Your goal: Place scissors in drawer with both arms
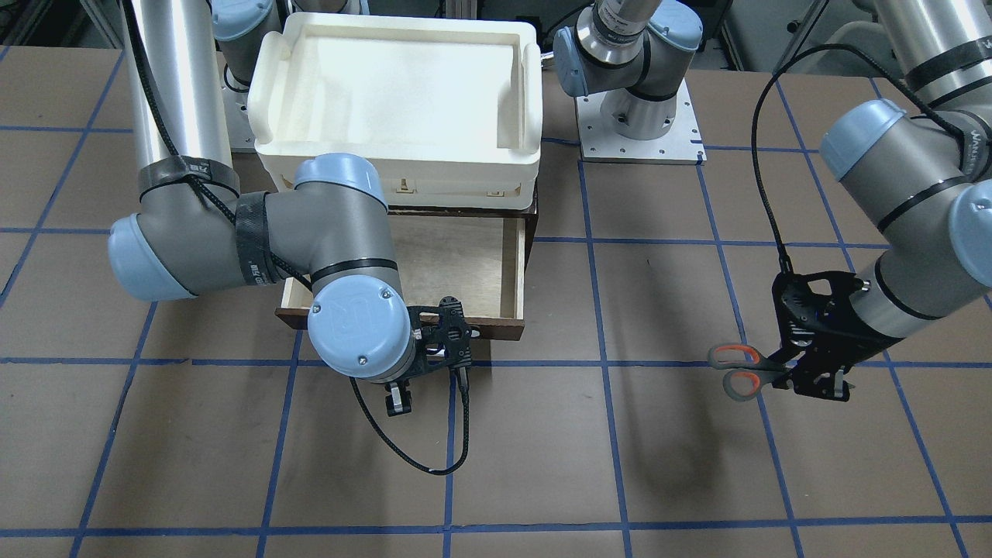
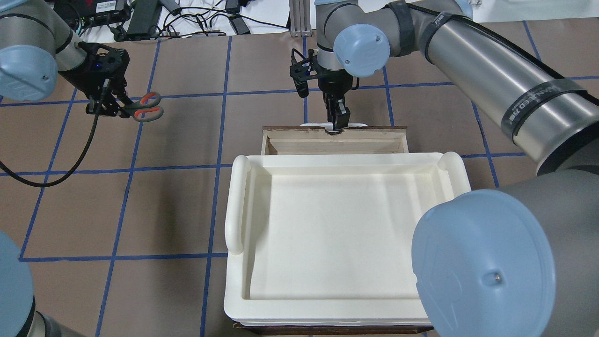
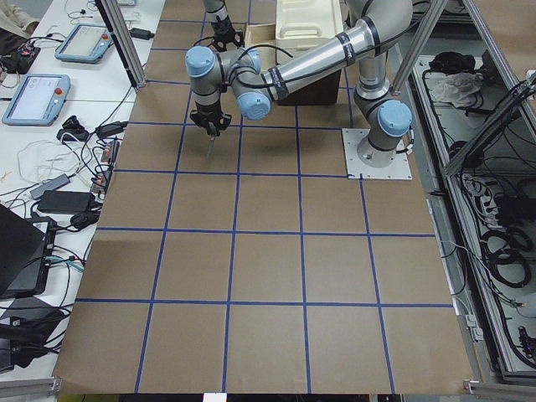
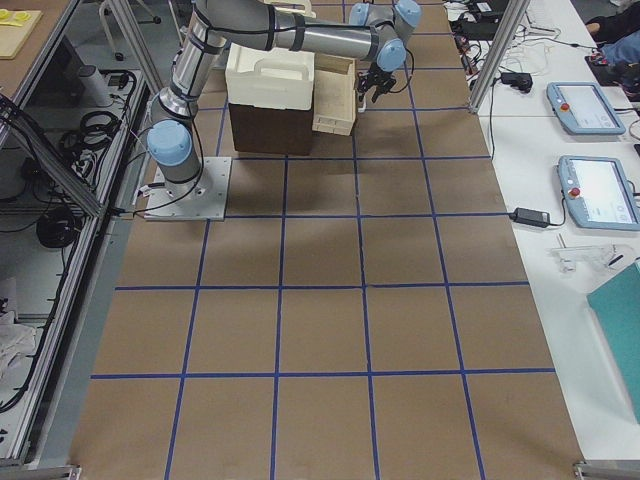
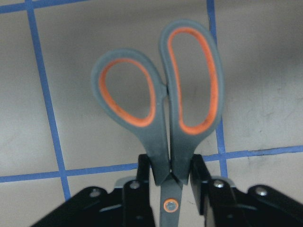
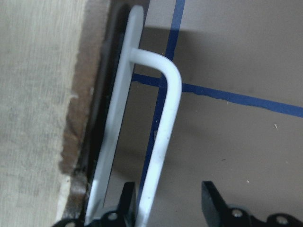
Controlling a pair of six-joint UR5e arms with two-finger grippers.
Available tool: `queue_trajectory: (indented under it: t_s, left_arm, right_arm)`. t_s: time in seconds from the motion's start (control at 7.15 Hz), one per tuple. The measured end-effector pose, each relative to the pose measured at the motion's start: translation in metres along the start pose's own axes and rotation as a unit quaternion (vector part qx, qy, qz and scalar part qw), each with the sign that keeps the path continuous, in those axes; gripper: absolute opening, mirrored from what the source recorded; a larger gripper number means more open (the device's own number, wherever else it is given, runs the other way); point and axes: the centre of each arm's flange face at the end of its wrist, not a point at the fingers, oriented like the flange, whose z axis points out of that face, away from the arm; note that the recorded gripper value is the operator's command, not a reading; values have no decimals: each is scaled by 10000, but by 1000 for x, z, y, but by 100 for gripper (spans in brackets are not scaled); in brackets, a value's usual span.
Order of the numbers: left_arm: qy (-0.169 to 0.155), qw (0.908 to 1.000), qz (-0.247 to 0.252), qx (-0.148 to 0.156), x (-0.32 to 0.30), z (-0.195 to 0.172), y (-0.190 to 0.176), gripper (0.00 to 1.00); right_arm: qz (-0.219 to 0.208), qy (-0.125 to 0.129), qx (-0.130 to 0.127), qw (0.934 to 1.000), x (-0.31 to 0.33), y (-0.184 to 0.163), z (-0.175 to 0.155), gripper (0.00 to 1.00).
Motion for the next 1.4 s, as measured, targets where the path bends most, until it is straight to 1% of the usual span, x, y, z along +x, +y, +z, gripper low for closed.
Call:
queue_trajectory:
  t_s: [0.42, 0.84, 0.98, 1.12, 1.26, 1.4]
  left_arm:
    - [12, 10000, 15, 2, 0, -5, -18, 0]
    - [5, 10000, -67, -8, 1, -13, -45, 0]
    - [8, 10000, -72, -7, 2, -16, -49, 0]
    - [18, 10000, -84, -4, 3, -19, -54, 0]
    - [31, 9999, -110, 1, 5, -21, -59, 0]
    - [42, 9999, -122, 4, 5, -22, -61, 0]
  right_arm:
    - [-147, 85, -3, 9999, 7, 1, -4, 55]
    - [-252, 140, -43, 9996, 10, 3, -7, 55]
    - [-247, 146, -85, 9996, 10, 4, -7, 64]
    - [-234, 167, -93, 9995, 11, 6, -8, 77]
    - [-211, 216, -77, 9995, 12, 6, -9, 98]
    - [-166, 322, -47, 9993, 13, 7, -12, 100]
